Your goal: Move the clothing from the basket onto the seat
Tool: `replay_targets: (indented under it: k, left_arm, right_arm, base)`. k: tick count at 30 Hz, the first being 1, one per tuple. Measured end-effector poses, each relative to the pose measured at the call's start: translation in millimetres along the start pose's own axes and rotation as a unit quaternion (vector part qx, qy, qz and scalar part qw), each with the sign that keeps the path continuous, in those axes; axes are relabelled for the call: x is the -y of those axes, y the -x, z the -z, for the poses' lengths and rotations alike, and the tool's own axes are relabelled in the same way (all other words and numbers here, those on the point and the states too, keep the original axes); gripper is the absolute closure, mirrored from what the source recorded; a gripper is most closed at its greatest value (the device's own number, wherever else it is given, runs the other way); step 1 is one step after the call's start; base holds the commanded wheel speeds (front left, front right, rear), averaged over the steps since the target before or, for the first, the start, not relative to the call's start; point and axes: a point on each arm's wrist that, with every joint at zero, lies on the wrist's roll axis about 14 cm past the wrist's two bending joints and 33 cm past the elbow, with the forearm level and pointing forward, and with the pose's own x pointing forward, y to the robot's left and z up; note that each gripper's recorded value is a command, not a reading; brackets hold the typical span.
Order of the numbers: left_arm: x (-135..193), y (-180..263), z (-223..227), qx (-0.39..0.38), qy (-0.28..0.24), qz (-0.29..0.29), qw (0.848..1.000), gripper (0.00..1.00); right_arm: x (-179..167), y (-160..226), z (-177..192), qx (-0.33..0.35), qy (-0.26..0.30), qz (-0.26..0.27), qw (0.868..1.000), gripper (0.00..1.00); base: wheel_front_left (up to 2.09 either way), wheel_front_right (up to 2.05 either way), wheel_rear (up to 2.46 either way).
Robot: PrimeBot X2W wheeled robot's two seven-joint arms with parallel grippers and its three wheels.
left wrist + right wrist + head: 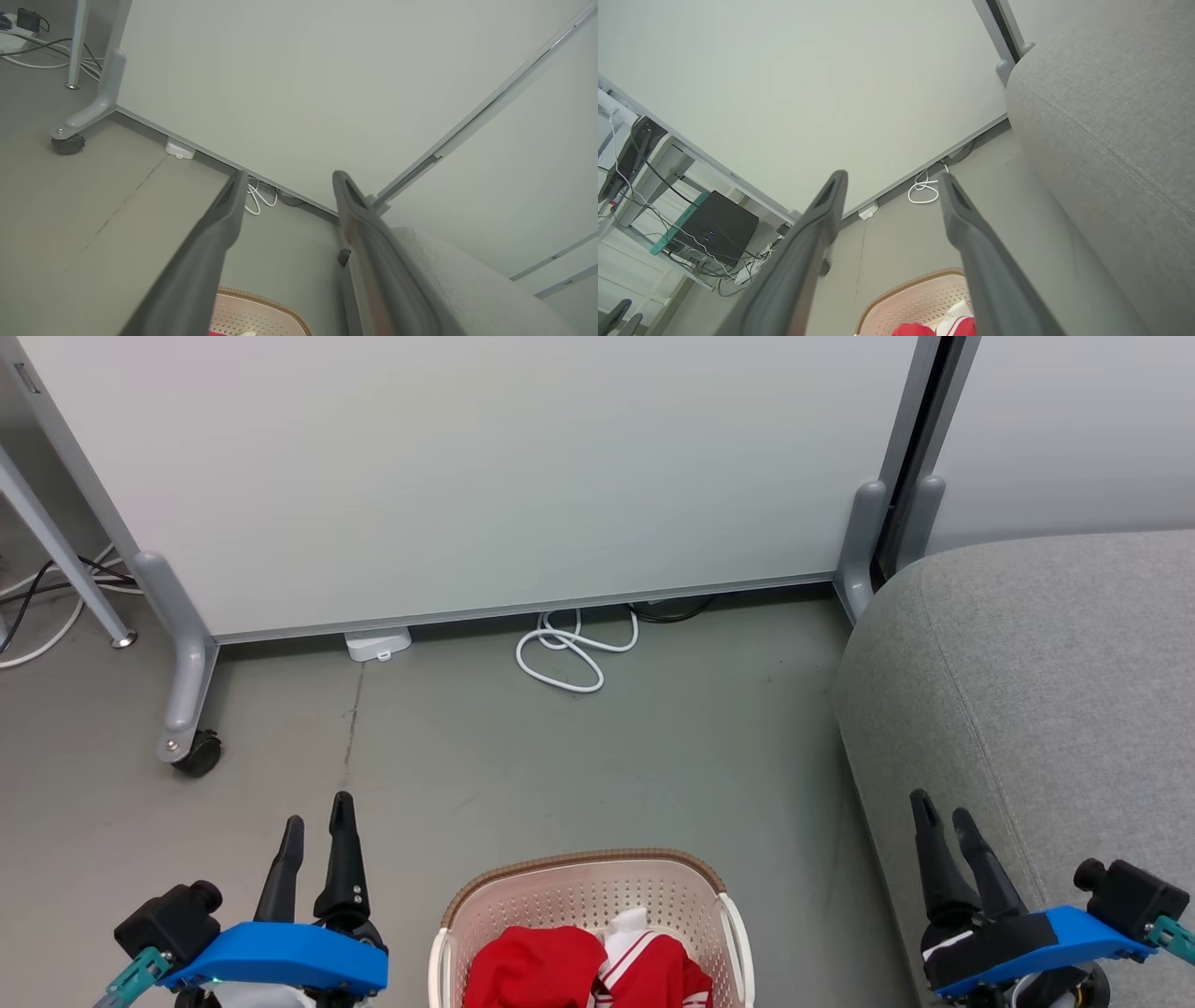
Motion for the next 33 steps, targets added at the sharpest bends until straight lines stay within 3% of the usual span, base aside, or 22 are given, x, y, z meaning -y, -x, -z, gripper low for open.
replay_targets:
  k: [33]
  left_arm:
    - [10.0,3.1,3.7,0.011,-0.164,0.03,0.986,0.0]
  right_arm:
    - [-17.3,-0.6,2.6,0.002,0.169,-0.038,0.985,0.0]
  base:
    - [0.0,0.0,0.0]
